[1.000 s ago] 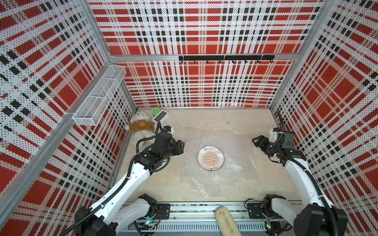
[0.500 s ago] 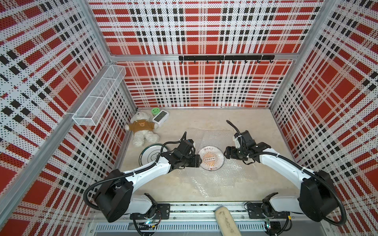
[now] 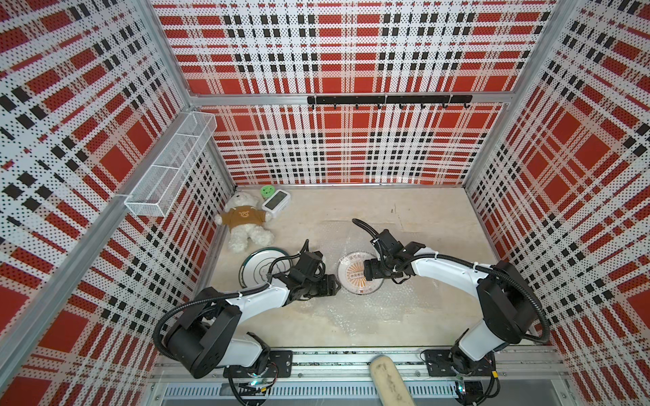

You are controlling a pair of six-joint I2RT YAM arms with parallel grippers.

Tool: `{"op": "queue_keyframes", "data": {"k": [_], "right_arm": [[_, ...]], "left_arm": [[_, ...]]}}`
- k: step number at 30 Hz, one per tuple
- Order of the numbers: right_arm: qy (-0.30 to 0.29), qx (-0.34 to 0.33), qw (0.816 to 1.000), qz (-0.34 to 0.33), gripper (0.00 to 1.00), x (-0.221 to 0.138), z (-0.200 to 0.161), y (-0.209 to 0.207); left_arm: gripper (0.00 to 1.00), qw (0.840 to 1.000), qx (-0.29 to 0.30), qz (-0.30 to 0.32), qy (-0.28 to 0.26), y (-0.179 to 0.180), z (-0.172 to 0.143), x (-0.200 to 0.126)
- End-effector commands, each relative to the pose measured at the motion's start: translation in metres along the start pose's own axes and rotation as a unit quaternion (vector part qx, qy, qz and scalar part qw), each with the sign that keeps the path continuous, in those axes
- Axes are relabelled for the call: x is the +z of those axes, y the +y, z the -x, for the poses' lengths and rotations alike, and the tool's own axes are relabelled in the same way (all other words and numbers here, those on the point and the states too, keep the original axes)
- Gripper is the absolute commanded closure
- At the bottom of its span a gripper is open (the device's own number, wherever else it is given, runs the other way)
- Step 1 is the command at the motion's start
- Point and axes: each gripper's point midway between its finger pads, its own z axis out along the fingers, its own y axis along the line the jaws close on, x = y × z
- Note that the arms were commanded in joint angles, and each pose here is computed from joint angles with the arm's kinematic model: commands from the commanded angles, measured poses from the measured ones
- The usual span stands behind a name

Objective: Unpack dinner plates from bubble wrap
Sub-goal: Unwrap the bubble wrap.

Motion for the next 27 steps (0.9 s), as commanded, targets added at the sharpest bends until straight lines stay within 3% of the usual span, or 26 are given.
{"op": "queue_keyframes", "data": {"k": [1, 9, 14, 23, 27], "right_arm": [[-0.007, -0.011, 0.999, -0.047, 0.13, 0.001, 0.006, -0.007], [-0.008, -0.042, 0.996, -0.081, 0.18, 0.007, 0.013, 0.003], [-0.003, -0.047, 0.995, -0.089, 0.26, 0.014, 0.012, 0.004], [0.003, -0.056, 0.993, -0.102, 0.53, 0.024, 0.009, 0.0], [-0.009, -0.055, 0.992, -0.112, 0.71, 0.017, 0.012, -0.004]], "left_arm": [[0.22, 1.0, -0.022, -0.004, -0.003, 0.008, -0.005, -0.001], [0.12, 0.999, -0.036, -0.018, -0.003, 0.014, -0.01, 0.001], [0.08, 0.998, -0.045, -0.034, -0.008, 0.012, -0.008, -0.001], [0.07, 0.998, -0.047, -0.036, -0.012, 0.012, -0.006, -0.002], [0.07, 0.998, -0.051, -0.036, -0.013, 0.014, -0.005, -0.002]]}}
